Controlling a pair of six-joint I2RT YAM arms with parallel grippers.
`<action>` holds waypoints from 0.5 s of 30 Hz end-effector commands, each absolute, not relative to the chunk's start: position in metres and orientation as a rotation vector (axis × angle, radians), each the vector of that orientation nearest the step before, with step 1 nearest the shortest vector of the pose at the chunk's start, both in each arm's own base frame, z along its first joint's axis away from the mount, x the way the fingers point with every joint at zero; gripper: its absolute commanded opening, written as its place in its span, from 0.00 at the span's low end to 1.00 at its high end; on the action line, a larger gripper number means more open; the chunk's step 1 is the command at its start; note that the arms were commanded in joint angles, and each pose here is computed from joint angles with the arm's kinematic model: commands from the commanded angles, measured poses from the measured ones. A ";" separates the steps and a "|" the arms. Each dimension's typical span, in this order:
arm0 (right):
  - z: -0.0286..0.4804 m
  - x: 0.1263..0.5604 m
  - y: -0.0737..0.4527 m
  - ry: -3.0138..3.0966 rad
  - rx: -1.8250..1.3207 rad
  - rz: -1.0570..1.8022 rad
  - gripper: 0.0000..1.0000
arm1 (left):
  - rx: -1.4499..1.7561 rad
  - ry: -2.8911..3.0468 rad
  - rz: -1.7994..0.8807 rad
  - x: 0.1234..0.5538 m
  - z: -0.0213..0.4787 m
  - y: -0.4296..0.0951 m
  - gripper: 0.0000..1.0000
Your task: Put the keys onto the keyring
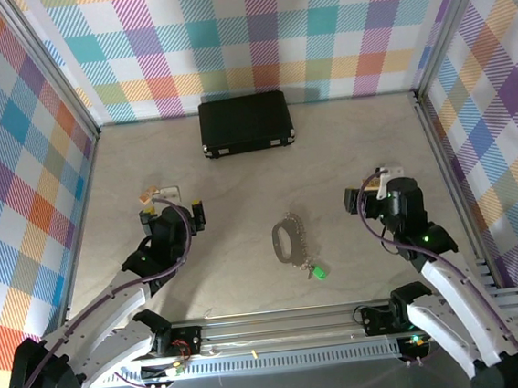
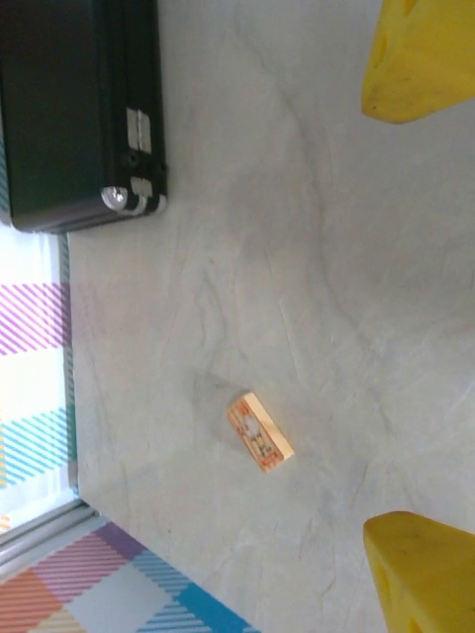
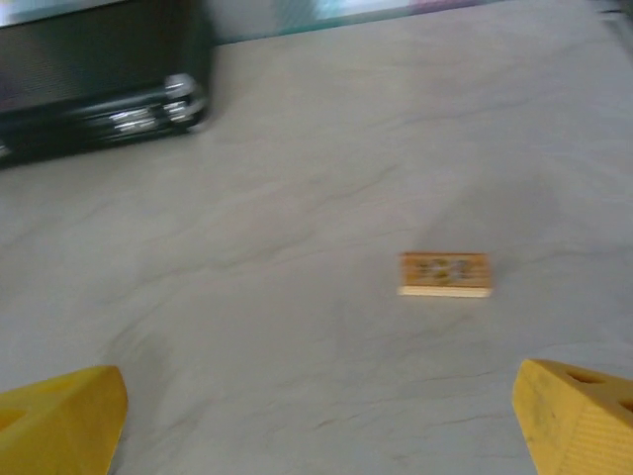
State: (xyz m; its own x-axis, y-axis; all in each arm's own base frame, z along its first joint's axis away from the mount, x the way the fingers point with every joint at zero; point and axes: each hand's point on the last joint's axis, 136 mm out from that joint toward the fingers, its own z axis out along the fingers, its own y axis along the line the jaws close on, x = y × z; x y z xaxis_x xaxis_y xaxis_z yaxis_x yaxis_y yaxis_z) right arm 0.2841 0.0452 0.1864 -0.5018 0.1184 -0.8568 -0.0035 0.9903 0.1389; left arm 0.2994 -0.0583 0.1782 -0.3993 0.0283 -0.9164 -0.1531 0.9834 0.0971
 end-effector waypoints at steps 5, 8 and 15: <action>0.165 0.302 0.019 1.961 0.163 0.074 0.99 | -0.161 1.850 0.343 0.303 0.172 -0.027 1.00; 0.154 0.303 0.015 1.960 0.134 0.042 0.99 | -0.206 1.846 0.367 0.303 0.163 -0.013 1.00; 0.137 0.311 0.012 1.963 0.047 -0.024 0.99 | -0.294 1.836 0.427 0.309 0.146 0.005 1.00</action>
State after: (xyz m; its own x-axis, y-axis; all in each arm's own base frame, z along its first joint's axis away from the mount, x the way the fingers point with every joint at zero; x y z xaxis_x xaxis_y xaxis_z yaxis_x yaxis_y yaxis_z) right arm 0.3000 0.0125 0.1244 -0.4508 0.0783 -0.8892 0.0719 0.9961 0.0512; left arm 0.3048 -0.0039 0.1426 -0.3510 0.0407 -0.9355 -0.3541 0.9191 0.1728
